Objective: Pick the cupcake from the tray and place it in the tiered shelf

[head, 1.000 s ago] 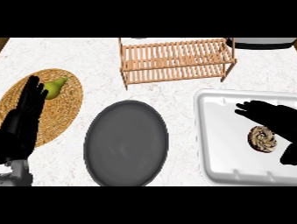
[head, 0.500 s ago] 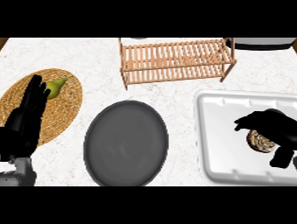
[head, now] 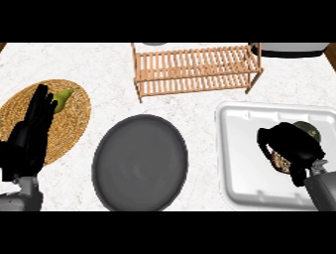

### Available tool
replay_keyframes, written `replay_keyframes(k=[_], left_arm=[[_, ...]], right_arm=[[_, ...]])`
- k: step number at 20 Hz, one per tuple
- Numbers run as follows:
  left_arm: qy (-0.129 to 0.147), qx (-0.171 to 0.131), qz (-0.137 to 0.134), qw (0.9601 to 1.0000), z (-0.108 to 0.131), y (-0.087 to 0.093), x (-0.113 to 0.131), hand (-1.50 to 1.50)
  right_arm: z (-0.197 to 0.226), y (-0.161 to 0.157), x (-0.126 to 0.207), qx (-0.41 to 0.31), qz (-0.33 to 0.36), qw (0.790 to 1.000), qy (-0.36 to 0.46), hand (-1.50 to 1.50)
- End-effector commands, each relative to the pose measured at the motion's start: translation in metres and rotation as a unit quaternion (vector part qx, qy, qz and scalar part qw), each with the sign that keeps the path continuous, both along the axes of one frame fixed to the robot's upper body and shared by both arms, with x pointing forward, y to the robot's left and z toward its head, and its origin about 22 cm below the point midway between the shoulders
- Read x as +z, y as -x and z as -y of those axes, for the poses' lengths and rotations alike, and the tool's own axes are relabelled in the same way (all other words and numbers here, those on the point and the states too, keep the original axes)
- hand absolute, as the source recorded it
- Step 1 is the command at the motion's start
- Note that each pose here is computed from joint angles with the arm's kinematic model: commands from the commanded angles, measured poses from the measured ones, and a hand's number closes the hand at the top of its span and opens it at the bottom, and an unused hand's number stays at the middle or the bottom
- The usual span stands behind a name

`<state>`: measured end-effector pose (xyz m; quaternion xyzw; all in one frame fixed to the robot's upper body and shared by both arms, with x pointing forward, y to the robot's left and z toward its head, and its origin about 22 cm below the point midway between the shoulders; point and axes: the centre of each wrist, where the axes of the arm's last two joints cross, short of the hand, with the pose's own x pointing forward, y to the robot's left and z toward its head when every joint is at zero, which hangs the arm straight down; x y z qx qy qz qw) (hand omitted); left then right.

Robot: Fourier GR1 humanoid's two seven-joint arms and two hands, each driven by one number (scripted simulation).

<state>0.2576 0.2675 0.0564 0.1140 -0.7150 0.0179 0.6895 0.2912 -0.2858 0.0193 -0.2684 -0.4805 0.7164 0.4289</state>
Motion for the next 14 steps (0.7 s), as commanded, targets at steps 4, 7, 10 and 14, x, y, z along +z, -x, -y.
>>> replay_keyframes(k=[4,7,10,14], left_arm=[[-0.006,0.004,0.001,1.0,-0.005,0.001,0.002,0.0],[0.002,-0.01,0.001,0.9999,0.002,0.002,-0.004,0.0],[-0.002,0.0,-0.007,1.0,0.004,0.004,-0.008,0.0],[0.004,-0.014,0.001,0.9999,0.008,-0.005,0.006,0.0]], right_arm=[[-0.117,0.013,-0.015,-0.189,-0.016,0.98,-0.062,1.5],[-0.136,0.02,-0.003,-0.213,-0.018,0.973,-0.09,1.5],[-0.158,0.029,0.023,-0.221,-0.019,0.967,-0.128,1.5],[-0.196,0.051,0.061,-0.232,0.019,0.953,-0.194,1.5]])
